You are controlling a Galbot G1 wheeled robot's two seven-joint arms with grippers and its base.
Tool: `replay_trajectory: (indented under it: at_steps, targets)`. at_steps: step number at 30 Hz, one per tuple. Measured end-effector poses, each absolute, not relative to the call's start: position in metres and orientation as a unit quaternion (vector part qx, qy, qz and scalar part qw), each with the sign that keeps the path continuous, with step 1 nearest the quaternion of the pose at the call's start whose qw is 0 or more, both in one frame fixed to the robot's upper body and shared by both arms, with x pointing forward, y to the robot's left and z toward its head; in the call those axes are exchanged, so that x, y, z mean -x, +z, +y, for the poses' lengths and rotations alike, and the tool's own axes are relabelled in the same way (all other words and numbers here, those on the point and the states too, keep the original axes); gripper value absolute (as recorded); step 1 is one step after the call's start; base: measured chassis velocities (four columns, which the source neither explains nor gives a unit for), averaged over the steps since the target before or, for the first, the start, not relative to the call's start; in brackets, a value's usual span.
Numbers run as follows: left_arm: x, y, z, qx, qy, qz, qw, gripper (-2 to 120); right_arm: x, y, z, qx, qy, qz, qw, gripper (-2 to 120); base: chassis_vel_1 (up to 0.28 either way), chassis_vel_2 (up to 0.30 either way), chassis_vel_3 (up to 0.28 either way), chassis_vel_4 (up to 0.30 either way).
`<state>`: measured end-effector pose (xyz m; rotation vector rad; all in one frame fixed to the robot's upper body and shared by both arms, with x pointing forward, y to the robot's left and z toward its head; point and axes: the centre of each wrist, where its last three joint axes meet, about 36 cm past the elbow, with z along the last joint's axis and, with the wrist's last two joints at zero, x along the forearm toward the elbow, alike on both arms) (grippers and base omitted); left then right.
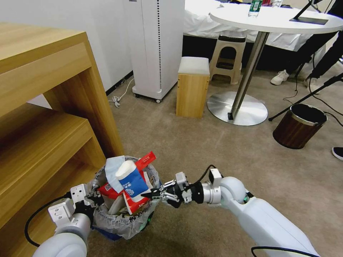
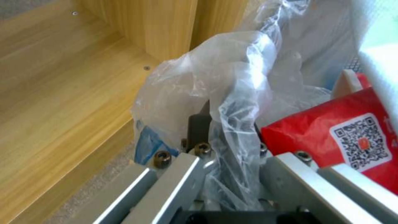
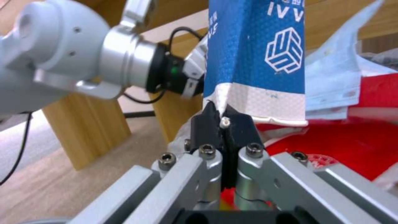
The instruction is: Pick up the trash bin and place the garbage on the floor into it.
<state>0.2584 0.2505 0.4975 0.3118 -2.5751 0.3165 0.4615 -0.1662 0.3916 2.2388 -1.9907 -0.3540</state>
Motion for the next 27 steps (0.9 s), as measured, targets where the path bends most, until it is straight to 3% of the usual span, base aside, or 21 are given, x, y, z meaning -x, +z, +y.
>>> replay_trajectory:
  at_steps: [7, 10, 15, 19, 27]
  targets:
    - [-0.254, 0.500, 0.249, -0.119, 0.119, -0.951, 0.260, 0, -0.468, 0.395, -0.140, -0.716, -0.160, -0.674, 0.087, 6, 0.000, 0.000, 0.000, 0.000]
    - [-0.253, 0.501, 0.249, -0.121, 0.118, -0.951, 0.259, 0, -0.464, 0.399, -0.136, -0.703, -0.168, -0.684, 0.100, 21, 0.000, 0.000, 0.000, 0.000]
    - [-0.252, 0.501, 0.248, -0.122, 0.119, -0.951, 0.259, 0, -0.459, 0.402, -0.143, -0.697, -0.153, -0.692, 0.112, 34, 0.000, 0.000, 0.000, 0.000]
    - [-0.252, 0.500, 0.246, -0.120, 0.118, -0.951, 0.259, 0, -0.452, 0.402, -0.161, -0.692, -0.115, -0.703, 0.121, 54, 0.000, 0.000, 0.000, 0.000]
    - [-0.253, 0.502, 0.248, -0.120, 0.118, -0.952, 0.255, 0, -0.440, 0.419, -0.192, -0.688, -0.096, -0.713, 0.097, 81, 0.000, 0.000, 0.000, 0.000]
